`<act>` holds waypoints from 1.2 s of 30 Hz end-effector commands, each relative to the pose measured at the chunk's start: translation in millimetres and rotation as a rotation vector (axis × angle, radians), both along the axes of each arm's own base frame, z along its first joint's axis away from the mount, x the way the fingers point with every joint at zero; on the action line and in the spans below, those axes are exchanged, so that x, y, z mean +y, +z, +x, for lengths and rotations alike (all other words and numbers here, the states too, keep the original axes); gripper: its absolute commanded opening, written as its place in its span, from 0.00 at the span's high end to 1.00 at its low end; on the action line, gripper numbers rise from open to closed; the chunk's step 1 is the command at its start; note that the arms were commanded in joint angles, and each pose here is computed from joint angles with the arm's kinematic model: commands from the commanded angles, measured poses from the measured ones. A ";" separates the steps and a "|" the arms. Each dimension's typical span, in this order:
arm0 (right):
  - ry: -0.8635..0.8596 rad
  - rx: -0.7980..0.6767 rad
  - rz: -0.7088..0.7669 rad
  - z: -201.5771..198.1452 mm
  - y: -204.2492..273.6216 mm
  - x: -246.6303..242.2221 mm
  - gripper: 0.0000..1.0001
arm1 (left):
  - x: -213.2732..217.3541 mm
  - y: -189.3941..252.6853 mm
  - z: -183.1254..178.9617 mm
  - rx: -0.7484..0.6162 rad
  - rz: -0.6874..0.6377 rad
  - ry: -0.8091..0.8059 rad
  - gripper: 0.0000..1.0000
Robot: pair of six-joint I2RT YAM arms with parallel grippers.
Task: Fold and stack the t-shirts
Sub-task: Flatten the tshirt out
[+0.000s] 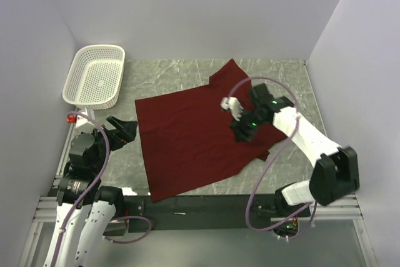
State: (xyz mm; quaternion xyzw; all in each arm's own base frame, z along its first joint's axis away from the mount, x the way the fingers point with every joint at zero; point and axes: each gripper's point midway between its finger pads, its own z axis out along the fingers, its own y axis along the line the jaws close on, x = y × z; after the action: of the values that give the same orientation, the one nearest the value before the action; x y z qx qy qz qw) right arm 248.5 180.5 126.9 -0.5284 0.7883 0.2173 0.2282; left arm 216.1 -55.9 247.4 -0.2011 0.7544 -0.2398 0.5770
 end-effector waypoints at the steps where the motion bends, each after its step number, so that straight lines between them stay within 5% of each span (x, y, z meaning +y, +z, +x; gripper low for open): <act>1: 0.068 0.038 -0.084 -47.0 -14.4 -58.7 0.46 | -9.0 5.5 3.4 -0.026 0.015 -0.060 0.00; 6: 0.021 0.029 -0.339 -71.0 -54.6 -130.6 0.49 | -11.0 2.9 4.5 -0.020 0.013 -0.069 0.01; 13: -0.091 0.033 -0.428 -62.6 -82.4 -151.0 0.51 | -10.7 6.2 2.8 -0.033 0.011 -0.069 0.01; 36: -0.158 0.119 -0.398 -38.7 -116.1 -138.5 0.57 | -10.8 9.4 1.1 -0.050 0.011 -0.072 0.01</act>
State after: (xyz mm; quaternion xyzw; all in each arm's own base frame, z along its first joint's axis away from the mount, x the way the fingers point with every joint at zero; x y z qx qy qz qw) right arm 194.9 39.0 12.0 -0.4958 0.8627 0.0744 0.0668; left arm 216.3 -64.8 245.7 -0.1798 0.7604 -0.2542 0.5700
